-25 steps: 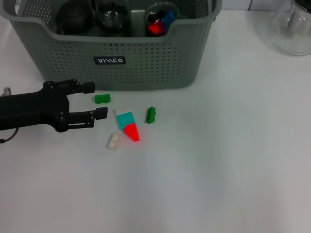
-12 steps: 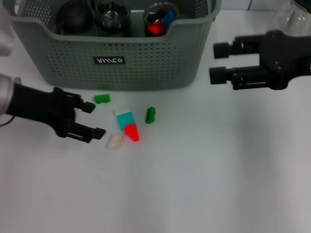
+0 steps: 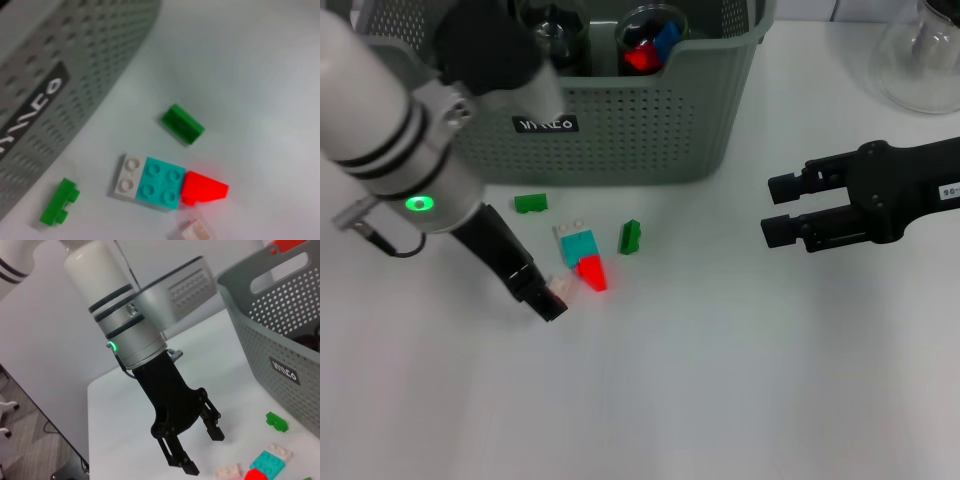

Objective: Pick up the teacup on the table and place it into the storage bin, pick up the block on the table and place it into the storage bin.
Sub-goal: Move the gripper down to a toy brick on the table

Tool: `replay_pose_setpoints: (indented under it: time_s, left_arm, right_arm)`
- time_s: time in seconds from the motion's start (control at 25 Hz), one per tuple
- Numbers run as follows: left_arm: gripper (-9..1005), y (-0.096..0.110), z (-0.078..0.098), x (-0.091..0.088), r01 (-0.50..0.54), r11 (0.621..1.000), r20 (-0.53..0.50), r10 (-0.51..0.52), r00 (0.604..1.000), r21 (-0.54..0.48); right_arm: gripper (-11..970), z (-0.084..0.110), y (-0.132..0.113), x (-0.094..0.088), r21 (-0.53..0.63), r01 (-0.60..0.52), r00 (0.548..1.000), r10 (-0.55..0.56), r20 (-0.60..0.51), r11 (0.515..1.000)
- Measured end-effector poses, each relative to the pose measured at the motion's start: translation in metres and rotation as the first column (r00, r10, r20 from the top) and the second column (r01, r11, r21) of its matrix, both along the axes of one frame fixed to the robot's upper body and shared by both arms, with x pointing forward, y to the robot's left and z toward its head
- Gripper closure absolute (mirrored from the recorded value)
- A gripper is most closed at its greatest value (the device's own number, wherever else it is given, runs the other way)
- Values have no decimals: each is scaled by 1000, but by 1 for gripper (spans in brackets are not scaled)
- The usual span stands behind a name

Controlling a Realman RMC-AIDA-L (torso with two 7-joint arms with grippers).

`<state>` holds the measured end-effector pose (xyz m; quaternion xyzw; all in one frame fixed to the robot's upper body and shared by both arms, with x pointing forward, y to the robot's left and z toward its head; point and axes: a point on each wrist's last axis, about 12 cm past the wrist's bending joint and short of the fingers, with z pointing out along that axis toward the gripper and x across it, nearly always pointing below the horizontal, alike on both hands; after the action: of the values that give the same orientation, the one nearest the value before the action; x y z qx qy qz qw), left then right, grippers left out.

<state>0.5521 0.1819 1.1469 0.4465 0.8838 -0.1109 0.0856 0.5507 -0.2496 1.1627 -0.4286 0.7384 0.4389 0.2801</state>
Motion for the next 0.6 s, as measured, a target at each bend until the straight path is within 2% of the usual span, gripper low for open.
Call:
replay_pose_setpoints:
  time_s: [0.12,0.28,0.6]
  left_arm:
    - [200,-18,0,-1,-49,998,7,48,999,42]
    - [200,-34,-1,-3,-101,994,24,100,995,49]
    - [202,-47,-9,-4,-193,980,34,191,981,56]
  right_arm:
    - [248,0,1,1,-10,-16,1000,16,27,1000]
    - [249,1,1,2,-11,-33,998,34,57,999]
    - [249,1,2,1,-15,-55,997,56,60,998]
